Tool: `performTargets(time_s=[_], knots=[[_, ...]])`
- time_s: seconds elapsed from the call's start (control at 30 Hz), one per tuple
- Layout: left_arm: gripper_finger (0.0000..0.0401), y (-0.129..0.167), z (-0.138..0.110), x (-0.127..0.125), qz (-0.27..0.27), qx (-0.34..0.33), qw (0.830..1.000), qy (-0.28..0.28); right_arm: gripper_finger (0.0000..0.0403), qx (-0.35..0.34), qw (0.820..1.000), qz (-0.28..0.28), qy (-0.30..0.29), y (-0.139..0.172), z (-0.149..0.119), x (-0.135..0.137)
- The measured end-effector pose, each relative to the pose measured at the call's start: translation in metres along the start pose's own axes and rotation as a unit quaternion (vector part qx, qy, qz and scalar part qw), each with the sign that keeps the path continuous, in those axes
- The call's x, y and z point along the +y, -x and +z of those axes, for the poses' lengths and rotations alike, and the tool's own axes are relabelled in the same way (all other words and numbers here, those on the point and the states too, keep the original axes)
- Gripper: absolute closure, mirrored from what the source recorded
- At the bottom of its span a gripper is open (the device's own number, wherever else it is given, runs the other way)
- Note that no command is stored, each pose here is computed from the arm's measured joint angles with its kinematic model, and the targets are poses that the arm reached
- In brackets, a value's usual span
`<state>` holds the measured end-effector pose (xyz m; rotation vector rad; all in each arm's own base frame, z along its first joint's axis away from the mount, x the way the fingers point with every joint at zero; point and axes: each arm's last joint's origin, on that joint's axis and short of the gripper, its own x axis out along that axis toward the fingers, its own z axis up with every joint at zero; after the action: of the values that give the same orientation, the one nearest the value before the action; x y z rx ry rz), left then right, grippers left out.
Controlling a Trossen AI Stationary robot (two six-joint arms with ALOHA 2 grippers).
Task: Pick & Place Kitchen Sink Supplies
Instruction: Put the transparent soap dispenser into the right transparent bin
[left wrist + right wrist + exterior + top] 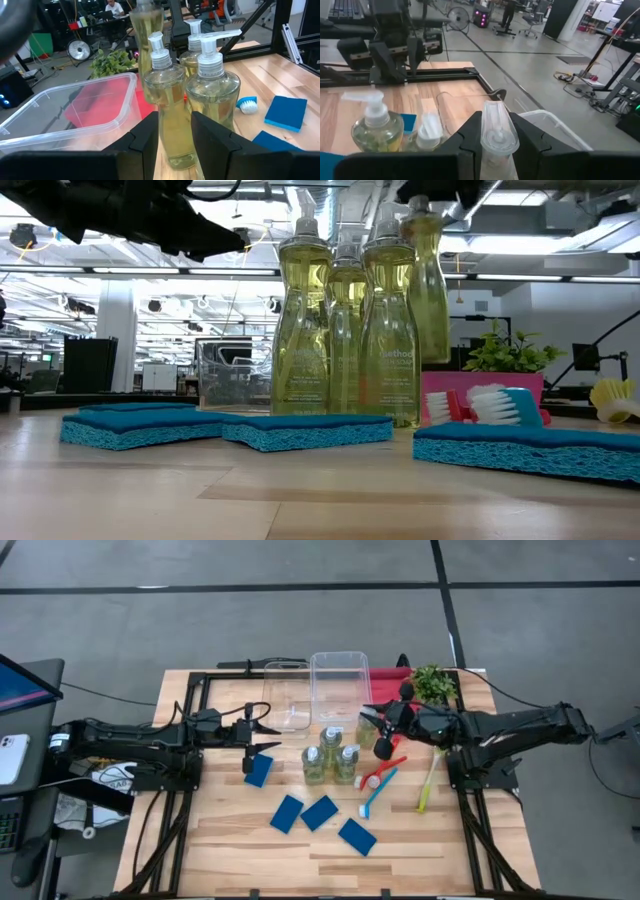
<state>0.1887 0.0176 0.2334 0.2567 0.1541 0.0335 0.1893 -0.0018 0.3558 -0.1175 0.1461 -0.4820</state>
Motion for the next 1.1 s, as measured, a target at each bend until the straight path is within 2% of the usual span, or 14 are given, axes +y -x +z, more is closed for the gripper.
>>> performTargets(time_s=[0.33, 0.63, 0.87, 1.1], knots=[[0.0284, 0.000, 0.000, 0.000, 0.000, 0.000, 1.000, 0.007, 0.0336, -0.003, 1.000, -0.009, -0.003, 0.015, 0.038, -0.016], [0.0284, 0.000, 0.000, 0.000, 0.000, 0.000, 1.000, 0.007, 0.0336, -0.032, 0.998, -0.050, -0.015, 0.022, 0.066, -0.038], [0.0284, 0.000, 0.000, 0.000, 0.000, 0.000, 1.000, 0.007, 0.0336, -0.028, 0.995, -0.092, -0.013, 0.011, 0.076, -0.050], [0.0284, 0.000, 0.000, 0.000, 0.000, 0.000, 1.000, 0.007, 0.0336, -0.012, 0.993, -0.114, -0.007, -0.020, 0.083, -0.055]])
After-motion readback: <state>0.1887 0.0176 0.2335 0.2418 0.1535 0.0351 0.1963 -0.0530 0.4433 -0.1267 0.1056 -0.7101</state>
